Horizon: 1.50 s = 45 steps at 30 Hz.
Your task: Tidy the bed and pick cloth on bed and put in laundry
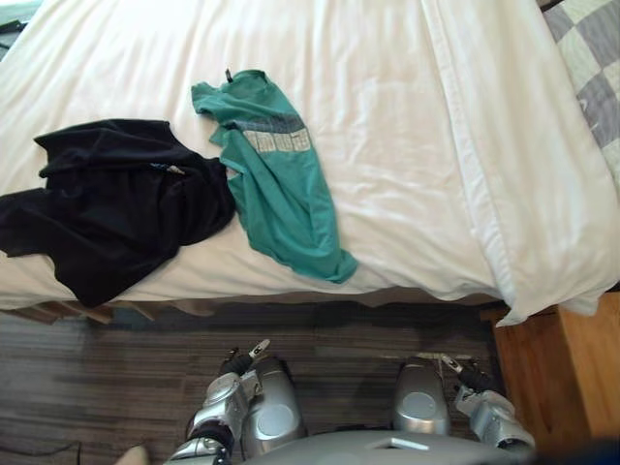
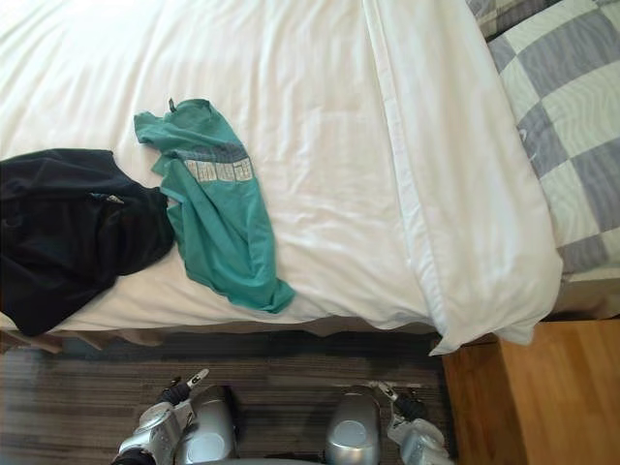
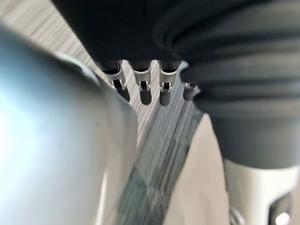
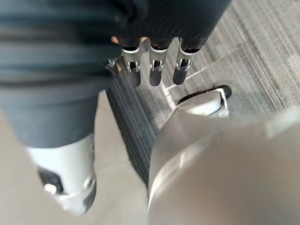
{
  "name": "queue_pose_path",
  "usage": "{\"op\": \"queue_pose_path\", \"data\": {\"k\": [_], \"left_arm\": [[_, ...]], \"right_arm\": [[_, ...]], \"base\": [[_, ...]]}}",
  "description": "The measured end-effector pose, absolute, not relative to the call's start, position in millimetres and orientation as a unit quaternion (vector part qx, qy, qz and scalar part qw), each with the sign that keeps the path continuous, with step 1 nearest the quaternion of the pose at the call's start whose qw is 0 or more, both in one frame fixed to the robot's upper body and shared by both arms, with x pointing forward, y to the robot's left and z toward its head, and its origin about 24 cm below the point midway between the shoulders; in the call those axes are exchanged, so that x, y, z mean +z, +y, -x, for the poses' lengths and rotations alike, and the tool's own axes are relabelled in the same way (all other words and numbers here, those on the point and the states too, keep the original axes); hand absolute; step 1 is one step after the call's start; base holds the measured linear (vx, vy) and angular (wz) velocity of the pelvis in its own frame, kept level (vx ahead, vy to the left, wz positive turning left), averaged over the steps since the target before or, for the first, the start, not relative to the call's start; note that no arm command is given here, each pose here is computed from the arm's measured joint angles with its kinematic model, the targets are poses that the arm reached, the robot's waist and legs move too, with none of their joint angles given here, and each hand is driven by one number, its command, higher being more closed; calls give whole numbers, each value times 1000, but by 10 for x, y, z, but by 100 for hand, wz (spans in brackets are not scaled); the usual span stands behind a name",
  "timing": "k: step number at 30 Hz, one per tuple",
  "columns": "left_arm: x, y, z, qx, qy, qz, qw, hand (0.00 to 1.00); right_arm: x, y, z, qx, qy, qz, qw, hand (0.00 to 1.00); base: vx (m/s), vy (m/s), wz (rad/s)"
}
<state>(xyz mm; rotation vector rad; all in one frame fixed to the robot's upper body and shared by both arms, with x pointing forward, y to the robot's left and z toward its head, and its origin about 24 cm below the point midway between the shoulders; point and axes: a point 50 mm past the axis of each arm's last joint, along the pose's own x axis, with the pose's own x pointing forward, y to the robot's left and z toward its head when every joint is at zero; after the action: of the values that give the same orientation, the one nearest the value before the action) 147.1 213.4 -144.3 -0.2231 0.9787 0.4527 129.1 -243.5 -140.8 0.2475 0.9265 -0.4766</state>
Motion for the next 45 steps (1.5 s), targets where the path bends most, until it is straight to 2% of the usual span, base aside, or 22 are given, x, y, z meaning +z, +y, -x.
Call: {"op": "queue_pose_path", "data": {"k": [3, 6, 8, 11, 13, 18, 22, 27, 30, 33, 36, 38, 41, 45], "left_arm": [[-1407, 2168, -1550, 188, 470, 63, 860, 0], [-1398, 2176, -1548, 152, 476, 3, 866, 0], [-1385, 2111, -1610, 85, 482, -56, 870, 0], [-1359, 1892, -1759, 39, 484, -61, 872, 0], [-1369, 1762, -1775, 23, 488, -55, 871, 0], [-1383, 1757, -1728, 71, 479, -12, 875, 0], [-1388, 1842, -1662, 93, 464, -13, 881, 0], [-1439, 1949, -1509, 124, 473, 6, 872, 0], [-1440, 1959, -1494, 126, 466, 5, 876, 0], [-1497, 1924, -1356, 129, 481, 19, 867, 0], [-1462, 2147, -1355, 136, 482, -6, 865, 0], [-1495, 2284, -1159, 142, 506, -29, 850, 0], [-1506, 2229, -1178, 102, 513, -53, 851, 0], [-1530, 2022, -1217, 72, 508, -36, 858, 0]], "right_arm": [[-1488, -2228, -1237, -213, 459, -126, 853, 0], [-1457, -2186, -1318, -173, 445, -92, 874, 0], [-1390, -2040, -1483, -122, 417, -86, 897, 0], [-1273, -1873, -1733, -37, 379, -51, 923, 0], [-1235, -1798, -1807, -9, 366, -42, 929, 0], [-1209, -1719, -1904, 13, 362, -34, 931, 0], [-1272, -1898, -1802, -25, 394, -6, 919, 0], [-1275, -2130, -1718, -63, 398, 1, 915, 0], [-1351, -2229, -1544, -60, 428, 15, 902, 0], [-1361, -2304, -1484, -41, 435, 52, 898, 0], [-1388, -2163, -1501, 2, 431, 63, 900, 0], [-1375, -1952, -1571, 48, 406, 63, 910, 0], [-1364, -1760, -1621, 56, 392, 29, 918, 0], [-1407, -1873, -1530, 10, 411, -10, 912, 0]], "base": [[88, 637, -5], [101, 463, -21], [109, 365, 5], [97, 188, 31], [64, 120, 32], [5, 69, 9], [-88, 47, -15], [-80, 153, -41], [-42, 458, -7], [42, 627, -5], [-4, 620, -61], [12, 426, -77], [42, 201, 47], [51, 106, 57]]}}
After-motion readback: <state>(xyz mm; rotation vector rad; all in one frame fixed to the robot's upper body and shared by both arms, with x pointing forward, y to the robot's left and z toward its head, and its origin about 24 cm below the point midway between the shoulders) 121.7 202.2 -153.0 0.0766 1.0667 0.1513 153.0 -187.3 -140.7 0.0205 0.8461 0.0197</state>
